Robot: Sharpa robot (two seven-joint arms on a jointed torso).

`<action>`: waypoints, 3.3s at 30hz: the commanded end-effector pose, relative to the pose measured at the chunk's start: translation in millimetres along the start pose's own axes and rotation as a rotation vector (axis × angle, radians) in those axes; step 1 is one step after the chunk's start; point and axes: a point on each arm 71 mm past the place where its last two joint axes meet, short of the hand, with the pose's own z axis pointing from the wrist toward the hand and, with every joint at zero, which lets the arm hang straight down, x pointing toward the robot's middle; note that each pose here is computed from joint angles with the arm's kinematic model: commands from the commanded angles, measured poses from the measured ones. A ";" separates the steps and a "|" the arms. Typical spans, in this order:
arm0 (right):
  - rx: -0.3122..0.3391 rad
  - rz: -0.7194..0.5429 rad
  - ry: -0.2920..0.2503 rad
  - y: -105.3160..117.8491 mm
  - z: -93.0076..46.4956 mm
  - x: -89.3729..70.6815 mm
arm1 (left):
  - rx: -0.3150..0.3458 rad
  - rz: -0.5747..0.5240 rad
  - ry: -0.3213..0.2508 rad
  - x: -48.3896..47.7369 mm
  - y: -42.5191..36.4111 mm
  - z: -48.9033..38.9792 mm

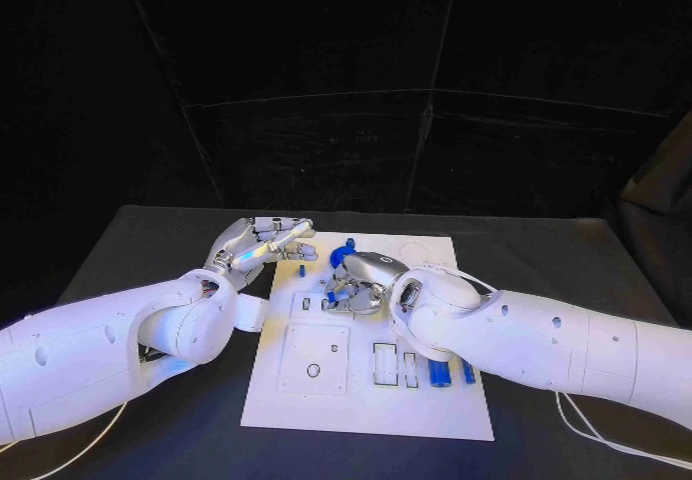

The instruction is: Assemble the parts on the task board

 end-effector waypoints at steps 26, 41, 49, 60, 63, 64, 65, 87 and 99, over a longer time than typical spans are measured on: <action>0.056 -0.108 0.094 -2.9 -5.4 9.1 | 0.010 0.001 0.005 -0.1 -1.3 1.2; 0.080 -0.130 0.069 -3.5 -6.2 7.3 | 0.006 0.001 0.007 -0.2 -0.7 1.5; 0.081 -0.127 0.041 -1.5 -6.2 6.0 | 0.005 0.001 0.007 -0.3 -0.6 1.6; 0.079 -0.107 -0.022 1.7 -7.2 2.7 | 0.002 0.000 0.008 -0.3 -0.3 1.9; 0.062 -0.086 -0.083 3.6 -8.9 -1.2 | 0.001 0.000 0.009 -0.4 -0.1 2.0; 0.048 -0.075 -0.112 4.7 -9.8 -3.3 | -0.001 0.000 0.008 -0.5 0.1 2.1; 0.032 -0.065 -0.141 6.0 -11.1 -5.4 | -0.003 0.000 0.008 -0.6 0.4 2.3; -0.145 0.193 -0.169 -18.8 -67.1 -70.9 | -0.336 0.351 0.180 -15.7 15.3 11.3; 0.052 0.377 -0.257 -81.3 -96.3 -112.6 | -0.647 0.767 0.304 -13.9 6.0 27.0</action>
